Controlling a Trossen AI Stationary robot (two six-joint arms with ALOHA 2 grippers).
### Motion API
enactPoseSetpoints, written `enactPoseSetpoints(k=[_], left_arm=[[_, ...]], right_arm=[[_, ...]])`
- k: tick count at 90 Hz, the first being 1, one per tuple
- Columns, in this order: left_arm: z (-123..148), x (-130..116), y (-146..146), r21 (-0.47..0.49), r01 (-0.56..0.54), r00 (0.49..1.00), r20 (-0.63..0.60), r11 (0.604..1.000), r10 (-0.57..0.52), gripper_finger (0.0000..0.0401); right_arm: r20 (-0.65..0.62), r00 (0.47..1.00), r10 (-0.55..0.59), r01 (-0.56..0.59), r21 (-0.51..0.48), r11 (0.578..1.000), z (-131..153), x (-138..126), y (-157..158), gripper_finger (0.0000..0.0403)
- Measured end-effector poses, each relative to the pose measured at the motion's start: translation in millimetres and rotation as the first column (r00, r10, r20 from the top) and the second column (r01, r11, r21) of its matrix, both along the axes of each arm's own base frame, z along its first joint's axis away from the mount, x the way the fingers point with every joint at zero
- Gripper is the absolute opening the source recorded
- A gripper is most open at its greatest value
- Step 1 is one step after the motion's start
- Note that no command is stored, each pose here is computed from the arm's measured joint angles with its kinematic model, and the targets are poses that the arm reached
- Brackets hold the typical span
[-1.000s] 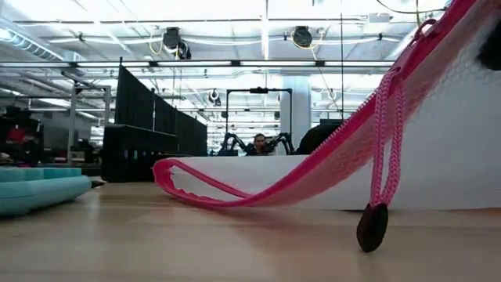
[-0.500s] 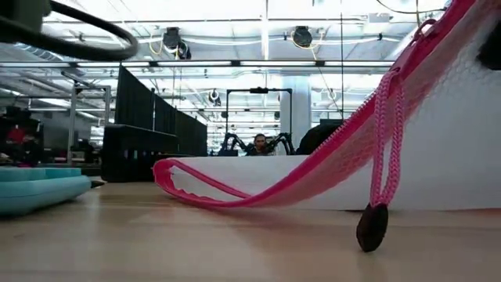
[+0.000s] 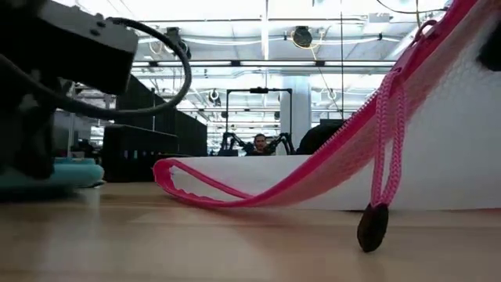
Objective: Unpack backpack
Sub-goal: Remove the blue calculator from the white zip bag
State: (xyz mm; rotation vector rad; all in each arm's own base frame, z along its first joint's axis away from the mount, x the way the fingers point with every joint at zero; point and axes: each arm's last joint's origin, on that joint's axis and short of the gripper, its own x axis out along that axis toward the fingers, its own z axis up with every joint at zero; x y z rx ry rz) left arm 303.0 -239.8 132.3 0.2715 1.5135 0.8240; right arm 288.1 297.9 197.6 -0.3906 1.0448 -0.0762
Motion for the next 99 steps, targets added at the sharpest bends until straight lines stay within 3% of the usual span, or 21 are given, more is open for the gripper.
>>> enactPoseSetpoints(k=[26, 47, 58, 71, 99], left_arm=[[21.8, 9.7, 12.2, -0.041, 0.001, 0.999, 0.035, 0.999, 0.001, 0.0], [86.6, 4.2, 4.5, -0.096, 0.095, 0.969, 0.237, 0.991, -0.07, 0.0], [134.0, -10.9, 8.4, -0.045, 0.199, 0.904, 0.393, 0.979, -0.166, 0.0], [197.8, -34.6, 40.4, 0.016, 0.24, 0.801, 0.562, 0.971, -0.207, 0.0], [304.7, -114.6, 115.6, 0.131, 0.374, 0.587, 0.733, 0.918, -0.344, 0.0]], right_arm=[[0.0, 1.0, 0.0, 0.0, 0.0, 1.0, 0.0, 0.0, -0.1, 0.0], [-0.001, 1.0, 0.0, 0.0, -0.001, 1.0, 0.0, -0.1, -0.1, 0.0], [-0.001, 1.0, 0.0, 0.0, -0.001, 1.0, 0.0, -0.1, -0.1, 0.0], [-0.001, 1.0, -0.001, 0.001, -0.001, 1.0, 0.0, -0.1, -0.1, 0.0], [-0.008, 1.0, -0.012, 0.012, 0.004, 1.0, -0.3, -0.7, -0.7, 0.0]])
